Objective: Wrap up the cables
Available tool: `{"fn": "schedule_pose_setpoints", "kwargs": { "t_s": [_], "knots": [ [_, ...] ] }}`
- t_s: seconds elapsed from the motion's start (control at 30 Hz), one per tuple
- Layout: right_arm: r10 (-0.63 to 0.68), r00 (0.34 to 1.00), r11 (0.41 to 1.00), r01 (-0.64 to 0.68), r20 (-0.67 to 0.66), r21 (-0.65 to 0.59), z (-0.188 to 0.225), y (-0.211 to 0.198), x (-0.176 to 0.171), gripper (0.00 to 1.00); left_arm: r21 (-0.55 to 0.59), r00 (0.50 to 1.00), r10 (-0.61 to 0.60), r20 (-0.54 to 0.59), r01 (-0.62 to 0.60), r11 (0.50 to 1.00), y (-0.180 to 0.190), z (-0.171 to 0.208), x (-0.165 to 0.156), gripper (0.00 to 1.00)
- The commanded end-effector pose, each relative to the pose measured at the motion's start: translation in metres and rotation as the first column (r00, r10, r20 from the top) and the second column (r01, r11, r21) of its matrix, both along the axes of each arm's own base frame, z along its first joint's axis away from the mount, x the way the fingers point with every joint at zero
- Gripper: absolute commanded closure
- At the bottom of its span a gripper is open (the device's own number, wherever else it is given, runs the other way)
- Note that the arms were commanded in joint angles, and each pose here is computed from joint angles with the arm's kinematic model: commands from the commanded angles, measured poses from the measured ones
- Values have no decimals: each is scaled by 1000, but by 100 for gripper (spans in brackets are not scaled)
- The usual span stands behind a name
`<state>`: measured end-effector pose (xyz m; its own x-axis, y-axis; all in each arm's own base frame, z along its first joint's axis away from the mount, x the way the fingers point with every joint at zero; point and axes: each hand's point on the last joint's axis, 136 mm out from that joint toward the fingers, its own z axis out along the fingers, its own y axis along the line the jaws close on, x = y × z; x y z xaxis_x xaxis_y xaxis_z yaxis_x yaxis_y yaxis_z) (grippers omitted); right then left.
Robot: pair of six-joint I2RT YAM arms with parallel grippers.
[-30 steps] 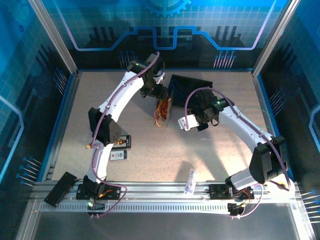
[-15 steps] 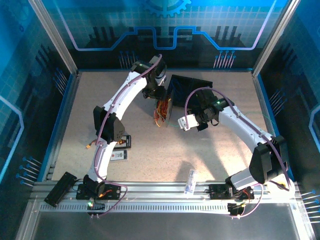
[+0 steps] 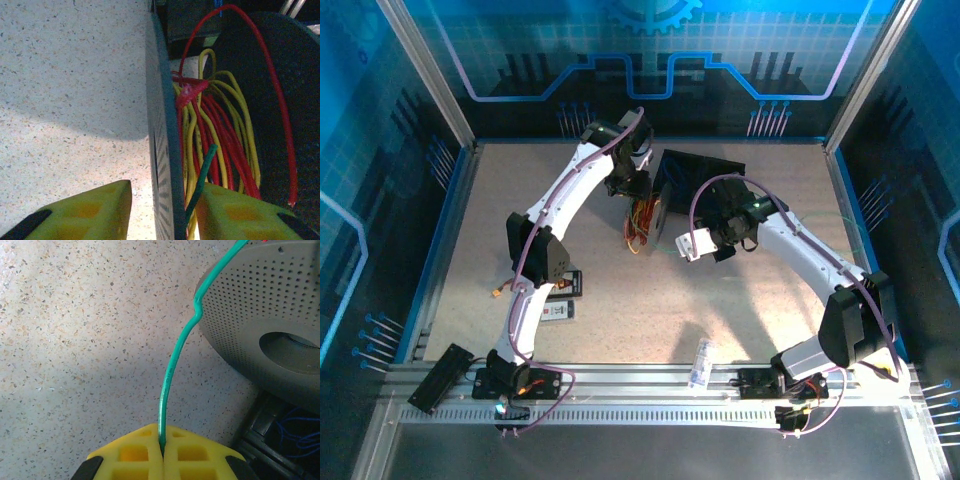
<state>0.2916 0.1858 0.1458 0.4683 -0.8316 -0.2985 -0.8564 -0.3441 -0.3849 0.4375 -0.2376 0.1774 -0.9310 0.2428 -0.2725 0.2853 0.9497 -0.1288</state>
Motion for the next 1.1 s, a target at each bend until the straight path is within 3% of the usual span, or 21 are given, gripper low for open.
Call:
{"fn": "schedule_pose_setpoints", "kwargs": {
  "t_s": [0.0,0.13,0.23,0.27,0.4,0.6,0.73,0.9,1.07],
  "knots": [
    [-1,1000,1000,1,-27,19,-3,-1,-5,100,-3,1000,-1,2,1,1000,2,6,-2,65],
    [0,1000,1000,1,-30,19,-4,-1,-5,100,-6,1000,2,15,-2,1000,2,10,-1,79],
    [-6,999,1000,6,-32,21,-4,-1,-5,100,-1,1000,12,25,-12,1000,4,13,0,98],
    [-10,999,1000,11,-36,21,-5,-1,-5,100,3,999,18,29,-18,1000,5,13,1,100],
    [-43,997,999,44,-57,20,-7,3,-8,100,2,995,74,67,-74,997,10,19,7,100],
    [-120,984,992,124,-135,18,-17,9,-17,100,-117,968,203,144,-187,975,21,48,13,100],
    [-174,965,982,184,-197,31,-32,12,-24,100,-239,936,308,168,-264,934,40,77,13,100],
    [-244,921,956,281,-303,84,-40,28,-27,100,-276,869,457,187,-400,874,70,109,4,100],
    [-227,889,940,307,-398,148,-47,61,-35,100,-449,857,492,154,-383,807,70,137,-5,100]
  ]
}}
